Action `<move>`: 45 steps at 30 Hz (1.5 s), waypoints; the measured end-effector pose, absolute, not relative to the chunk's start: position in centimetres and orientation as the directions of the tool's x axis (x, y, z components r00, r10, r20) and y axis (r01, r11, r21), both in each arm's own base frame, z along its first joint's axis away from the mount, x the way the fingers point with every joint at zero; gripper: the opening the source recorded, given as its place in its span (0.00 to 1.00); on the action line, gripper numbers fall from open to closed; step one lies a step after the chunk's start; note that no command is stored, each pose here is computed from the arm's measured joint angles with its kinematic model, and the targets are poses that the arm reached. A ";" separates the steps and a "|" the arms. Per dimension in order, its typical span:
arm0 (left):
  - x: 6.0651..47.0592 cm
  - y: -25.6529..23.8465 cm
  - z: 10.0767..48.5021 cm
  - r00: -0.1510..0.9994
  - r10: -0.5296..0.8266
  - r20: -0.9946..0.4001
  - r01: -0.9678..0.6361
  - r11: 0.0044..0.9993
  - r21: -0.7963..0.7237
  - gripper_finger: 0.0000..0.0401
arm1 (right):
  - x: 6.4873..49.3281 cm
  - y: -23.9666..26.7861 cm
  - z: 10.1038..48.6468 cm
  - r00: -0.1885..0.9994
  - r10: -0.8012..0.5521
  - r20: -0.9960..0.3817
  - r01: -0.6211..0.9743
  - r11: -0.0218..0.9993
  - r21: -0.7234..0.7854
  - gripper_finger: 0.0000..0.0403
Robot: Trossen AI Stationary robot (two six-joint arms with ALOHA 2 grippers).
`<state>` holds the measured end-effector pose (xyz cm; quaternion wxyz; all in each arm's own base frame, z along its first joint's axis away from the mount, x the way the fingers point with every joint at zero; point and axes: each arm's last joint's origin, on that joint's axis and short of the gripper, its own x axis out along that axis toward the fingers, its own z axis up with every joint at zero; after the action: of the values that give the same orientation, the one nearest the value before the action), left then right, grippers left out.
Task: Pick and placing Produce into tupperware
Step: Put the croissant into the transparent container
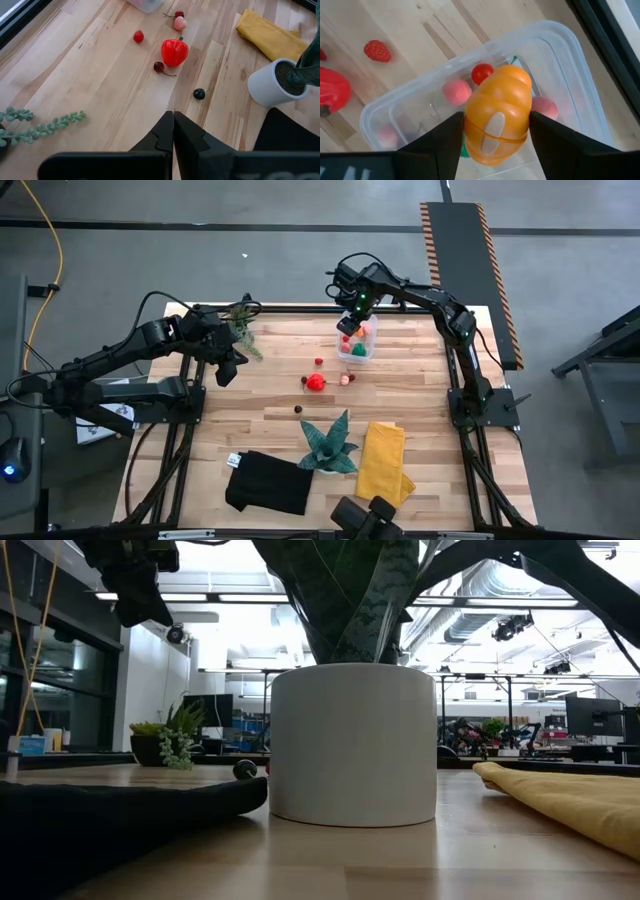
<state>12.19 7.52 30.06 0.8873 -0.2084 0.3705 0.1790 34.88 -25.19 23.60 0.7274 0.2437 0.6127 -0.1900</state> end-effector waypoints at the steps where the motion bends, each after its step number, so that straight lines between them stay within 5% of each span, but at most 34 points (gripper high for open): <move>1: 12.2 7.5 30.1 0.661 0.163 -0.732 -0.472 0.849 -0.237 0.00 | 34.9 -25.2 23.6 0.177 0.021 -0.984 0.575 0.809 0.121 0.52; 45: 12.2 7.5 30.1 0.661 0.163 -0.732 -0.470 0.851 -0.235 0.00 | 34.9 -25.8 23.2 0.149 -0.032 -0.988 0.612 0.788 0.067 0.52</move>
<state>12.19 7.52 30.06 0.8876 -0.2068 0.3709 0.1783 34.86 -25.79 23.20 0.7202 0.2367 0.6126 -0.2237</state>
